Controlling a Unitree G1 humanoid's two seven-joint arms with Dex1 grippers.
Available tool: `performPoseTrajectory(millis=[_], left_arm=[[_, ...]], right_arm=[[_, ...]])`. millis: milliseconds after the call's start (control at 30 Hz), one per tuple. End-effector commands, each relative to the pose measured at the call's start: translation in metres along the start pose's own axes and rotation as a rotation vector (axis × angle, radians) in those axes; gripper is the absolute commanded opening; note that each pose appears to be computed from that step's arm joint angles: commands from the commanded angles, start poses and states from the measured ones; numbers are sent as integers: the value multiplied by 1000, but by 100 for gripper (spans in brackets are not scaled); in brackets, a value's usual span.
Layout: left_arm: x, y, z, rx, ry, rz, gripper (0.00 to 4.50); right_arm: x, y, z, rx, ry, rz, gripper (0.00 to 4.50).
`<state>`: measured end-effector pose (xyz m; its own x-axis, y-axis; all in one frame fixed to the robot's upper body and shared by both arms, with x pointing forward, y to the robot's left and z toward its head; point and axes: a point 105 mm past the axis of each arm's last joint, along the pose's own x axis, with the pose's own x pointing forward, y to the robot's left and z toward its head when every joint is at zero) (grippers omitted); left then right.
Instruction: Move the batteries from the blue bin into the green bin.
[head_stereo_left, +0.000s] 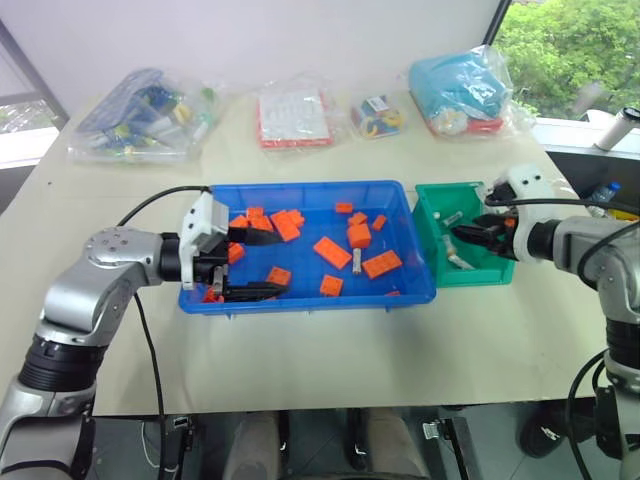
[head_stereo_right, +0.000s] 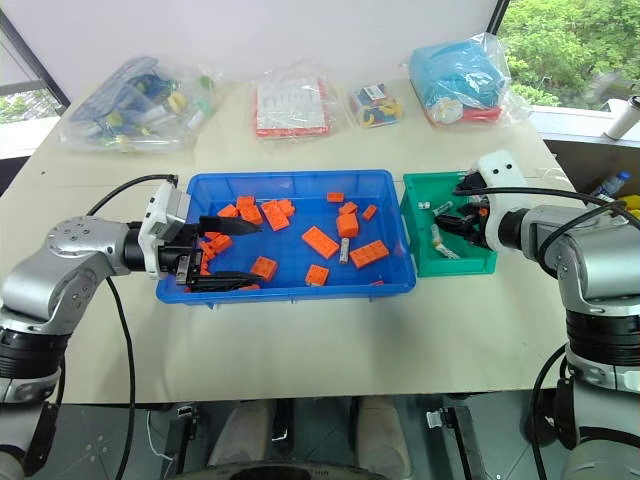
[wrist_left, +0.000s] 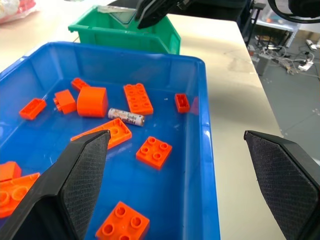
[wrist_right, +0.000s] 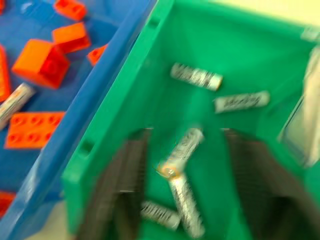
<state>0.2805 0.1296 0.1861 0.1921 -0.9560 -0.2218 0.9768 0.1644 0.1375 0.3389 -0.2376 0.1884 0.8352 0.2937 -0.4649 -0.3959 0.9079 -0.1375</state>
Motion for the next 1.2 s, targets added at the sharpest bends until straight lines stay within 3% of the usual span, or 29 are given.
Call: performPoseTrajectory(millis=[33,167,400,733,1200], left_arm=[[-2,2,9,45,-13,-3,450],[-3,2,9,49,-10,0,450],[-7,2,8,51,-2,22,450],[-13,1,11,49,-4,65,450],[-14,0,15,54,-6,84,450]], right_arm=[[-8,11,39,-115,-141,36,299],[4,54,55,-109,-159,199,299],[34,118,31,-45,-42,361,299],[61,136,0,-52,65,377,299],[82,142,-14,-67,110,375,299]])
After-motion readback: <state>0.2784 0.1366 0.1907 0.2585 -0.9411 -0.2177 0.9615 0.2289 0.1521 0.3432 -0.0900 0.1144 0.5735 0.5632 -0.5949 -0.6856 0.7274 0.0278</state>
